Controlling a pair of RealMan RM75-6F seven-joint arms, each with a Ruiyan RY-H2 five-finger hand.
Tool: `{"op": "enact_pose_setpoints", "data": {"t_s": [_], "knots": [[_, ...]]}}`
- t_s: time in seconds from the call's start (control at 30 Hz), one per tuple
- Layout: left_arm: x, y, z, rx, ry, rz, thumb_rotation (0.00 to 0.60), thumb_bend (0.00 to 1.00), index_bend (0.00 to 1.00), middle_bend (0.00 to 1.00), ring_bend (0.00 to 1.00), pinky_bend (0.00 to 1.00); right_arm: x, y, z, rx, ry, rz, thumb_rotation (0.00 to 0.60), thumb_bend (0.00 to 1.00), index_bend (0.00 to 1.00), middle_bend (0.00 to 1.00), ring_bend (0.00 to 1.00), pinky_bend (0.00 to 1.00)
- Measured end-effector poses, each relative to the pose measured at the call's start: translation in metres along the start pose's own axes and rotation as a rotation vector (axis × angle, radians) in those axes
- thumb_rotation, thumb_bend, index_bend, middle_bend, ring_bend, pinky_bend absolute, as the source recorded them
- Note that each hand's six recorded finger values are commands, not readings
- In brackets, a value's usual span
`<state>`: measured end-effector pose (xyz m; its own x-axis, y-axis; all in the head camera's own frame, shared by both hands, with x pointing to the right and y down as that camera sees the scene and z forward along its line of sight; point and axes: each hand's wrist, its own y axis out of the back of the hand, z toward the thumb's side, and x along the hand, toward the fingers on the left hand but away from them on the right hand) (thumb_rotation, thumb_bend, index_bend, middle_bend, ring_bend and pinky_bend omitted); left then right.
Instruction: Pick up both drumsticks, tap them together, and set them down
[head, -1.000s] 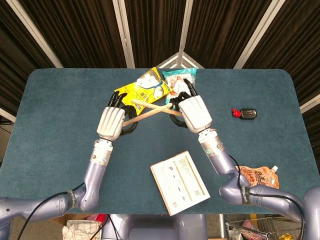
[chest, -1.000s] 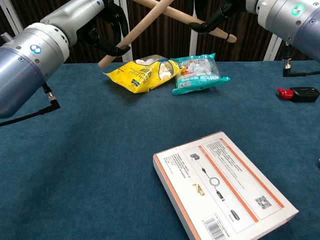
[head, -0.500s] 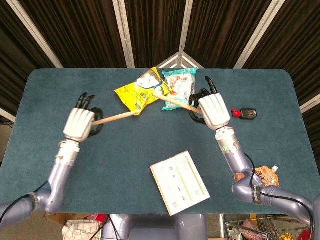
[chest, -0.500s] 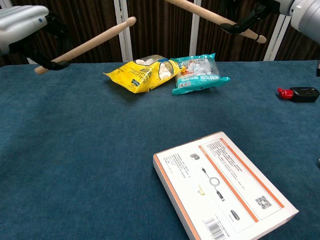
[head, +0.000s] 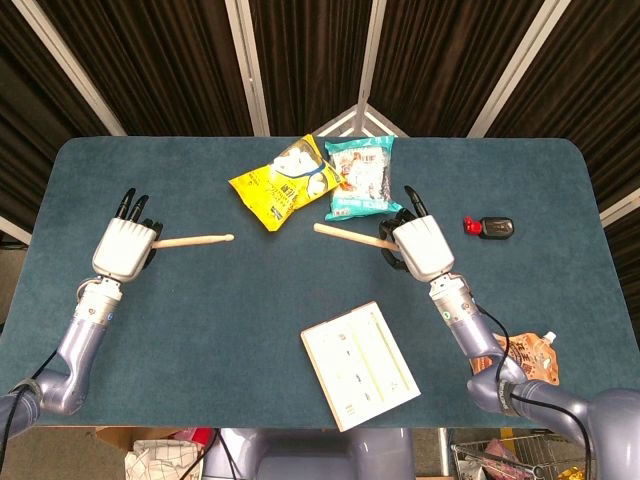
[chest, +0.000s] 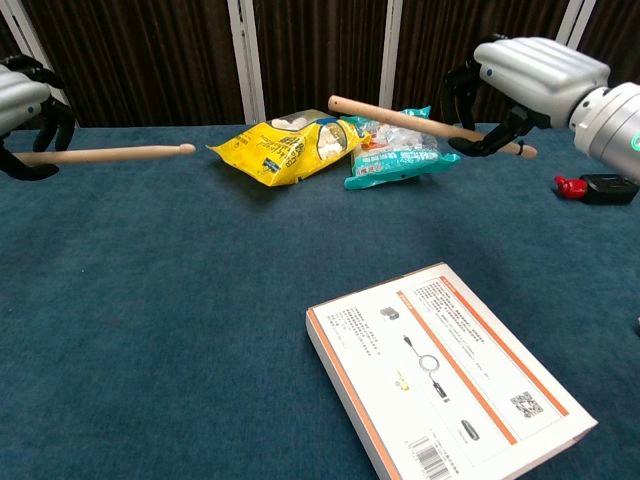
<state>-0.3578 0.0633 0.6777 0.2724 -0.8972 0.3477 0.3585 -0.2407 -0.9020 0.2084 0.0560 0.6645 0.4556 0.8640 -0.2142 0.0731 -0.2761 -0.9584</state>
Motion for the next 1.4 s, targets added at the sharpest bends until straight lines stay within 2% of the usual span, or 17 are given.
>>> {"op": "enact_pose_setpoints", "data": {"t_s": [0.13,0.37,0.53,0.73,0.83,0.97,1.1,1.4], "knots": [[0.002,-0.020,0.004,0.018,-0.028,-0.044,0.600,0.55,0.70,0.63,0.12,0.00,0.002,-0.017,-0.001,0.039,-0.002,0.024,0.600,0.55,0.75,0.64,0.39,0.04],[0.006,-0.048,0.007,-0.021,-0.041,-0.094,0.600,0.55,0.70,0.63,0.12,0.00,0.003,-0.044,-0.007,0.094,-0.025,0.066,0.600,0.55,0.75,0.64,0.39,0.04],[0.008,-0.066,0.010,-0.036,-0.042,-0.128,0.600,0.55,0.69,0.62,0.12,0.00,0.005,-0.062,-0.007,0.093,-0.040,0.090,0.600,0.55,0.75,0.64,0.39,0.04],[0.010,-0.083,0.015,-0.039,-0.044,-0.170,0.600,0.55,0.63,0.55,0.09,0.00,0.007,-0.073,-0.008,0.079,-0.052,0.105,0.600,0.55,0.75,0.64,0.39,0.04],[0.011,-0.089,0.018,-0.039,-0.047,-0.194,0.600,0.55,0.55,0.46,0.04,0.00,0.007,-0.077,-0.008,0.079,-0.052,0.112,0.600,0.55,0.75,0.64,0.39,0.04],[0.012,-0.095,0.017,-0.013,-0.041,-0.219,0.600,0.55,0.45,0.35,0.00,0.00,0.005,-0.080,-0.006,0.083,-0.050,0.121,0.600,0.55,0.75,0.64,0.39,0.03],[0.012,-0.097,0.012,0.005,-0.010,-0.231,0.600,0.54,0.40,0.33,0.00,0.00,0.003,-0.081,-0.004,0.080,-0.051,0.121,0.600,0.55,0.75,0.64,0.39,0.04],[0.004,-0.086,-0.004,-0.097,0.042,-0.219,0.600,0.54,0.30,0.24,0.00,0.00,0.003,-0.088,-0.006,0.081,-0.064,0.141,0.600,0.55,0.75,0.64,0.39,0.04]]}}
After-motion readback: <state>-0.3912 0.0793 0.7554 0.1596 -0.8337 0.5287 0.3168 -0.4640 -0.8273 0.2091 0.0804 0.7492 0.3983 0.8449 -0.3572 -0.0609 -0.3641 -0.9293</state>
